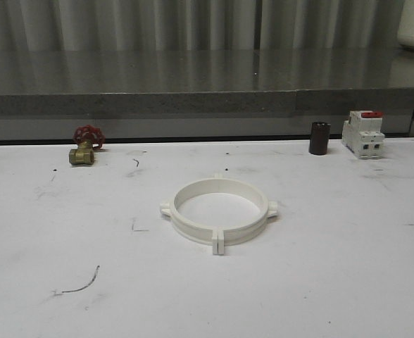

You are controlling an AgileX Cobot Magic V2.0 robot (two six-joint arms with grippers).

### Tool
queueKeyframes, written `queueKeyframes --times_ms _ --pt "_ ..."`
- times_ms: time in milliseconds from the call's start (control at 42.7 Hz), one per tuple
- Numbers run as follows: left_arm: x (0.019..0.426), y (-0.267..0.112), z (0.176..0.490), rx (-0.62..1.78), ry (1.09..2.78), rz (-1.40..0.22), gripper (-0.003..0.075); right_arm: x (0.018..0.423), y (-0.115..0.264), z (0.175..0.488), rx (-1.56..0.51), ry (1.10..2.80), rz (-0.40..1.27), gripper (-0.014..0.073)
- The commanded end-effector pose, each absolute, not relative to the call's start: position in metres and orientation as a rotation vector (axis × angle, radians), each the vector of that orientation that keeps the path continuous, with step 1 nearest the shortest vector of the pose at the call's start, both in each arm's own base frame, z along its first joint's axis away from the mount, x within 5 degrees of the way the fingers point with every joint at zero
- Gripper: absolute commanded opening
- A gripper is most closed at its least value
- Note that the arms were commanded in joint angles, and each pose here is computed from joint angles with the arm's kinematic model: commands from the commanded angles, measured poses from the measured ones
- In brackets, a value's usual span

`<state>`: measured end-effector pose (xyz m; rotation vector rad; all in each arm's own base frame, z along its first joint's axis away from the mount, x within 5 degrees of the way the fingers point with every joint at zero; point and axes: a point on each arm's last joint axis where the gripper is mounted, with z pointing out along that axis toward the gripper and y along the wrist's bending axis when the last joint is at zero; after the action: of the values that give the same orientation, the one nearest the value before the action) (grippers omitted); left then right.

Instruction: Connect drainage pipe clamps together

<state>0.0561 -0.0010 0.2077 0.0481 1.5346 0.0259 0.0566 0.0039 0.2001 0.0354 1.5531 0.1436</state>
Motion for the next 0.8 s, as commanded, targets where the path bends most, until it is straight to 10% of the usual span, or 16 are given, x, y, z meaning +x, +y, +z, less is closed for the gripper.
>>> queueKeyframes --times_ms 0,773 --pt "0.0560 -0.0009 0.2073 0.039 1.469 0.016 -0.0020 0.0547 0.0023 0.2099 0.047 1.447 0.121 -0.0067" --pt "0.0560 -0.0009 0.2073 0.039 1.469 0.016 -0.0020 0.0547 0.0010 0.2100 0.040 1.445 0.077 -0.0067"
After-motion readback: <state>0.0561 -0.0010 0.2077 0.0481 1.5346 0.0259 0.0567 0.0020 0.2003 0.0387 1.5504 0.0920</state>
